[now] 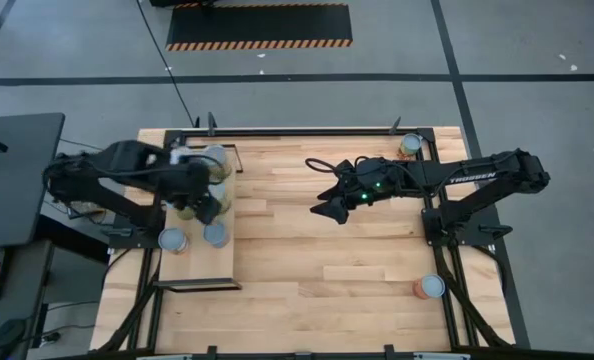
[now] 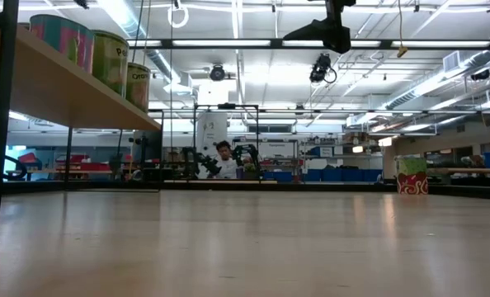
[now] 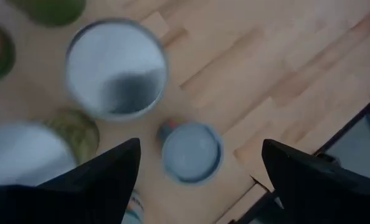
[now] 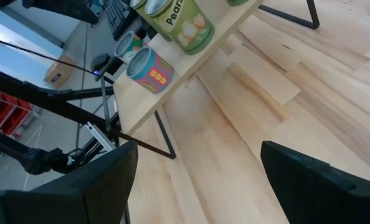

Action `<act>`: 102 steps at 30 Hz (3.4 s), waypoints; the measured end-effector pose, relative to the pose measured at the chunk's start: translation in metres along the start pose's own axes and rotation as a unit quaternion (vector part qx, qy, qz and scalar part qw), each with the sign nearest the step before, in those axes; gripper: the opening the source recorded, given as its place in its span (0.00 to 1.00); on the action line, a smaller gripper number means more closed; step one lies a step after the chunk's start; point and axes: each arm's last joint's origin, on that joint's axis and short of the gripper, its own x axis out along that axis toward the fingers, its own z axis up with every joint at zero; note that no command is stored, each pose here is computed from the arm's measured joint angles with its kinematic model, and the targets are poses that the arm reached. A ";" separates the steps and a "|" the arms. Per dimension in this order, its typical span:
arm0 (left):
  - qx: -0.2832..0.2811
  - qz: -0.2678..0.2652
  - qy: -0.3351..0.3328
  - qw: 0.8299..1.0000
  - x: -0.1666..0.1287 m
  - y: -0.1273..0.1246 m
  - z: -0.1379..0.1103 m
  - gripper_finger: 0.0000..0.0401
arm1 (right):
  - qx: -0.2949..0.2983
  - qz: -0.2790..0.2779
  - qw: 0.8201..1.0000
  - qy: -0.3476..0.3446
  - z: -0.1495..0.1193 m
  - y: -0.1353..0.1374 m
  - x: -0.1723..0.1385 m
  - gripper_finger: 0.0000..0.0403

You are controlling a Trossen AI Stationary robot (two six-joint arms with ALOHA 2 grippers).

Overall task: Pick and place cans onto a shelf
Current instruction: Adjust the cans on the shelf

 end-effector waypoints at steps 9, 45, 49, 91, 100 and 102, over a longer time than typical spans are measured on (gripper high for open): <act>-0.039 -0.010 -0.051 0.998 -0.012 0.045 -0.027 0.85 | 0.011 0.004 1.000 -0.002 0.000 0.001 0.000 0.86; 0.005 -0.020 -0.102 0.995 -0.023 0.070 -0.035 0.85 | 0.049 0.018 0.998 -0.015 0.002 0.004 0.000 0.86; 0.029 -0.090 -0.018 0.995 -0.031 0.066 -0.040 0.85 | 0.050 0.019 0.998 -0.015 0.002 0.004 0.000 0.86; -0.045 0.064 0.107 0.991 0.057 0.029 -0.079 0.85 | 0.032 0.013 0.999 -0.022 -0.002 0.008 0.000 0.86; -0.043 0.070 0.080 0.993 0.057 0.030 -0.077 0.85 | 0.026 0.013 0.999 -0.022 -0.002 0.008 0.000 0.86; -0.047 0.071 0.076 0.994 0.057 0.030 -0.077 0.85 | 0.021 0.013 0.999 -0.022 -0.002 0.008 0.000 0.86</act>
